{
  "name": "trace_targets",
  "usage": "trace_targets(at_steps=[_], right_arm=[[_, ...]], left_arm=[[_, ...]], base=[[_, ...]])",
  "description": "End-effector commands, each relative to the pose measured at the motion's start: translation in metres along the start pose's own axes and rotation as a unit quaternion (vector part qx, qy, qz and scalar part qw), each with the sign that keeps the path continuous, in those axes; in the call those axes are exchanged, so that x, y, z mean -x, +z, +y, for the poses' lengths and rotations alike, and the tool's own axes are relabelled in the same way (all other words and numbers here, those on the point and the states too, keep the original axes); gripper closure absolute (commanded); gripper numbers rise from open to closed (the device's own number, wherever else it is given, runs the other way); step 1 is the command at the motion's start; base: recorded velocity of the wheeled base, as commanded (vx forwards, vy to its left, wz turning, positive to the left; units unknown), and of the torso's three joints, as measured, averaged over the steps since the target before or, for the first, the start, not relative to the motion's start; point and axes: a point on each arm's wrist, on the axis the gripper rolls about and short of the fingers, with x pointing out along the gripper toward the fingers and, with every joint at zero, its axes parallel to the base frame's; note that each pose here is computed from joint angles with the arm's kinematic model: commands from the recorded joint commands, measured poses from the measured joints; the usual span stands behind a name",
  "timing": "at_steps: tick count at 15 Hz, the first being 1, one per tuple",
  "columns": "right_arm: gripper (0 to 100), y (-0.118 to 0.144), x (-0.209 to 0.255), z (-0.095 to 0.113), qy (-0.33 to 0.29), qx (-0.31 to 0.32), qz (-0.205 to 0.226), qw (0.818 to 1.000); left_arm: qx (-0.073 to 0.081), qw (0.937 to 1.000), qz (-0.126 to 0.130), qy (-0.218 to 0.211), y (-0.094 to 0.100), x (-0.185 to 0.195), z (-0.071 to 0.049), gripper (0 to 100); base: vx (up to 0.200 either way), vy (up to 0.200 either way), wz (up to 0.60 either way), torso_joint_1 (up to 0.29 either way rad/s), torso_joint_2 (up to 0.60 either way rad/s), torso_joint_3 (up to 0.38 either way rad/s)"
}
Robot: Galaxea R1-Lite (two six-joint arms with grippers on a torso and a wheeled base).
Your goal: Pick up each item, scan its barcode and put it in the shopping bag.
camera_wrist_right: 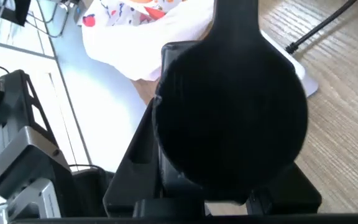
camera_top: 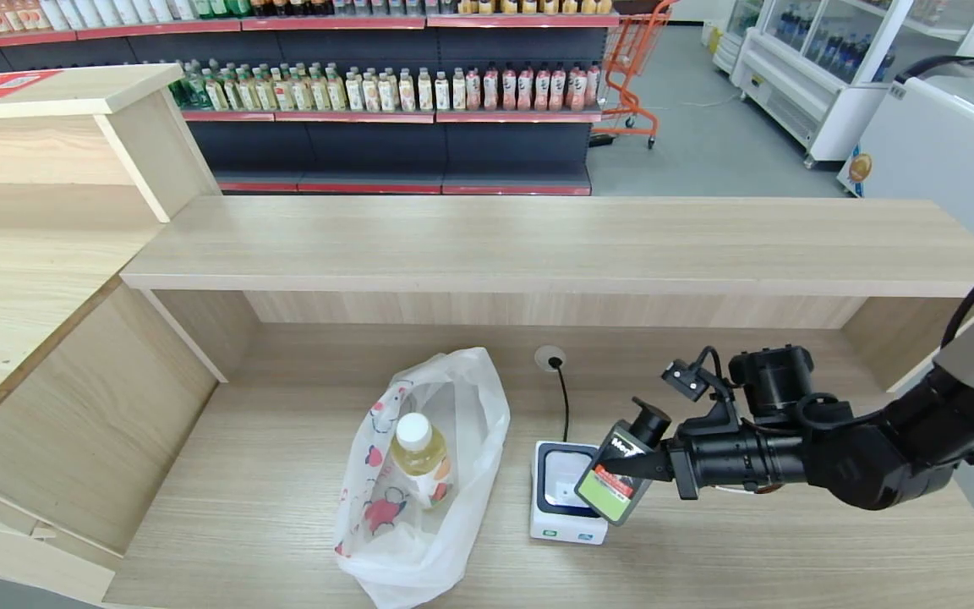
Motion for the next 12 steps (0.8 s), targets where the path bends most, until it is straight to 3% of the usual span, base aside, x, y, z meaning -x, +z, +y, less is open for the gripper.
trace_targets(at_steps=[1, 12], right_arm=[[100, -0.006, -0.017, -0.007, 0.010, 0.000, 0.009, 1.000], [100, 0.001, -0.055, -0.012, -0.002, 0.030, -0.013, 0.999]], left_arm=[[0.000, 1.0000, 0.000, 0.000, 0.000, 0.000, 0.000, 0], [0.001, 1.0000, 0.000, 0.000, 0.000, 0.000, 0.000, 0]], base=[[0.000, 0.000, 0.00, 0.000, 0.00, 0.000], [0.000, 0.000, 0.00, 0.000, 0.00, 0.000]])
